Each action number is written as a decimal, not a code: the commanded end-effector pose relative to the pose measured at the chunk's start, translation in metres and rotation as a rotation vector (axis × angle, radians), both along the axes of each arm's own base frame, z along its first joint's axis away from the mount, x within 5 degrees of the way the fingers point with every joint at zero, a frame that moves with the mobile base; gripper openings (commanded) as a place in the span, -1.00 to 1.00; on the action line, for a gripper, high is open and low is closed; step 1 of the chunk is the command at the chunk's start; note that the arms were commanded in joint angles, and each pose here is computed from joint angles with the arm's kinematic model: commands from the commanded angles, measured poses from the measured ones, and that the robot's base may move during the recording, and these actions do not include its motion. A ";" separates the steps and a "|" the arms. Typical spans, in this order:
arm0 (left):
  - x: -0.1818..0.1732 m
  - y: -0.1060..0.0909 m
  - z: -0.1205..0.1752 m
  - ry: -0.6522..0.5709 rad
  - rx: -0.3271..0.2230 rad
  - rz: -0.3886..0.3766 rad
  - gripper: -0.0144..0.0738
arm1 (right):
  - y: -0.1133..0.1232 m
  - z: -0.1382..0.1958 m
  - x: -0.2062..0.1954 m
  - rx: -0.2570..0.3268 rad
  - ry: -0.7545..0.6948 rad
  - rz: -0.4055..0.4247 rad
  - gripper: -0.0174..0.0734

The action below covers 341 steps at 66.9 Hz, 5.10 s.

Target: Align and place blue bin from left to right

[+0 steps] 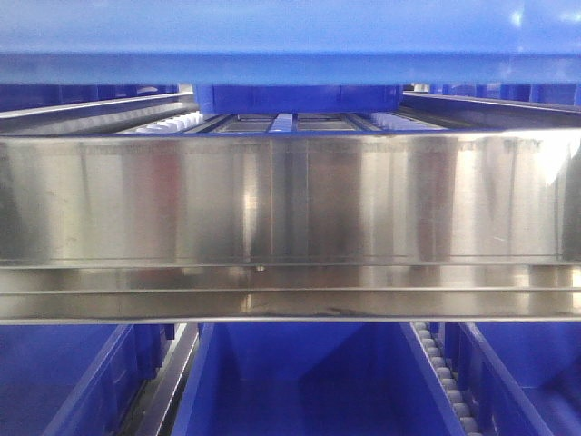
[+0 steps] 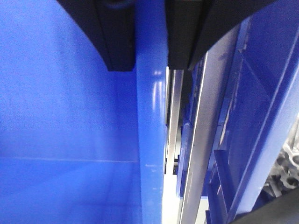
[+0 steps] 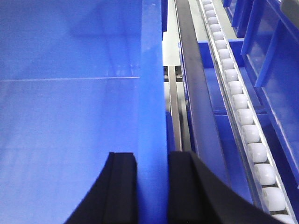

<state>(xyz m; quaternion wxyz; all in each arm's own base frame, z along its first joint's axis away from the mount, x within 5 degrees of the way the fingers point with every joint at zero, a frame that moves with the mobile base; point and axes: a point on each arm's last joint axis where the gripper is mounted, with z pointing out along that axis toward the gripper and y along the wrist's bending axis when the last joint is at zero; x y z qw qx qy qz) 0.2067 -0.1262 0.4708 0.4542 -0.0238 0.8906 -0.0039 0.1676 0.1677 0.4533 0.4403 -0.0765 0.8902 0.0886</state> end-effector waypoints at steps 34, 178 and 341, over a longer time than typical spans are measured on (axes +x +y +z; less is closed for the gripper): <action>-0.003 -0.009 0.010 -0.071 -0.026 -0.127 -0.92 | 0.004 0.014 -0.002 0.072 -0.099 0.065 -0.77; -0.002 -0.009 0.010 -0.077 -0.087 -0.077 -0.92 | 0.004 0.014 -0.002 0.074 -0.101 0.067 -0.77; 0.000 -0.006 0.012 -0.106 -0.055 -0.060 -0.92 | 0.004 0.014 -0.002 0.077 -0.103 0.070 -0.77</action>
